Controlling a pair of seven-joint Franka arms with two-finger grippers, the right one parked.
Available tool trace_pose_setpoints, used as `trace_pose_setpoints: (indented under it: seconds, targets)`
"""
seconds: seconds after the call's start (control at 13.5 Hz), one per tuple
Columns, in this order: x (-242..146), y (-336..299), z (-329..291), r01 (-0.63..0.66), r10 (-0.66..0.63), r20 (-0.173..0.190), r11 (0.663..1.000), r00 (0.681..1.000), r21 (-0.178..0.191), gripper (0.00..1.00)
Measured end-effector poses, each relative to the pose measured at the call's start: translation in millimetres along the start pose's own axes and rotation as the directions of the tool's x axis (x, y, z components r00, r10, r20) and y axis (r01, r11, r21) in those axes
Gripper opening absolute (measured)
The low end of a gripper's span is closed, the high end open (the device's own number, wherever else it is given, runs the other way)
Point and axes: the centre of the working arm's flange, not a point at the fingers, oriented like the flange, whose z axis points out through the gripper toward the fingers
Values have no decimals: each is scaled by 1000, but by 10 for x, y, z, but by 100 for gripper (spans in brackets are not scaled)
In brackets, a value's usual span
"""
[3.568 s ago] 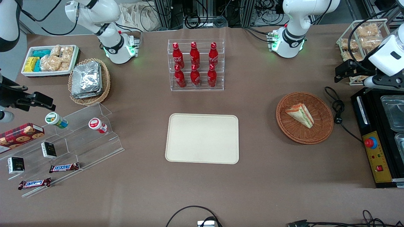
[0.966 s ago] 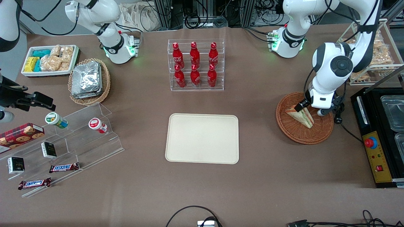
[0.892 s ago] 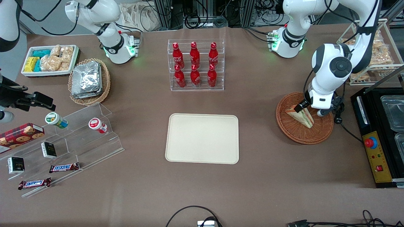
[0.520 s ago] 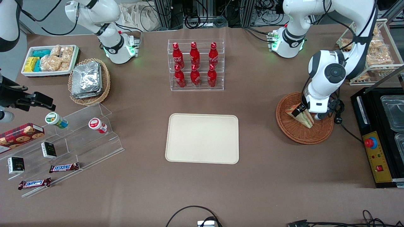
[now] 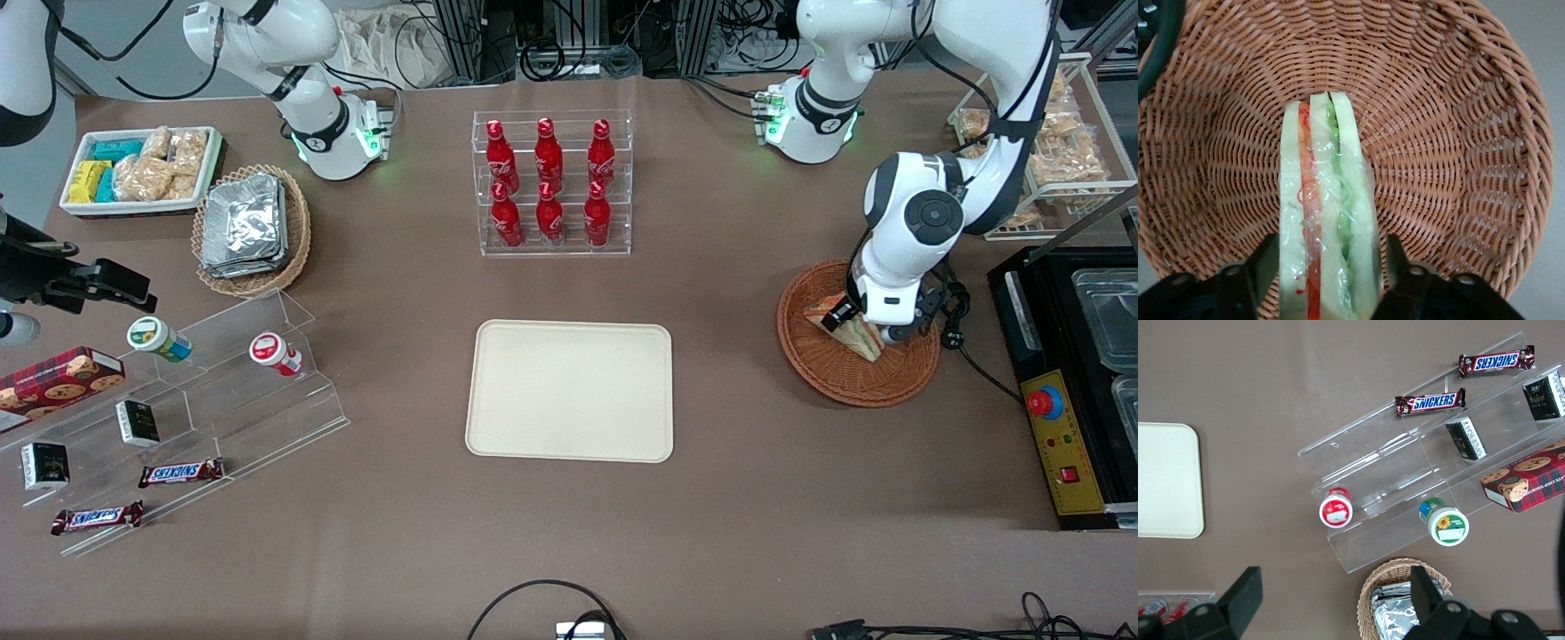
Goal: Place sandwich from basket to tray
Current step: 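Close the left gripper on the sandwich and lift it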
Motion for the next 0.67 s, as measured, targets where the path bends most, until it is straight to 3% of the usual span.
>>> trace_pose_setpoints:
  seconds: [0.07, 0.22, 0.52, 0.67]
  targets:
    - [-2, 1, 12, -2, 2, 1, 1000, 1000, 2, 52]
    - [-3, 1, 15, -2, 2, 0, 1000, 1000, 3, 36]
    - [21, 10, -28, -13, 13, -13, 1000, 1000, 4, 20]
    - [37, -1, -110, -49, 50, -29, 998, 998, 32, 18]
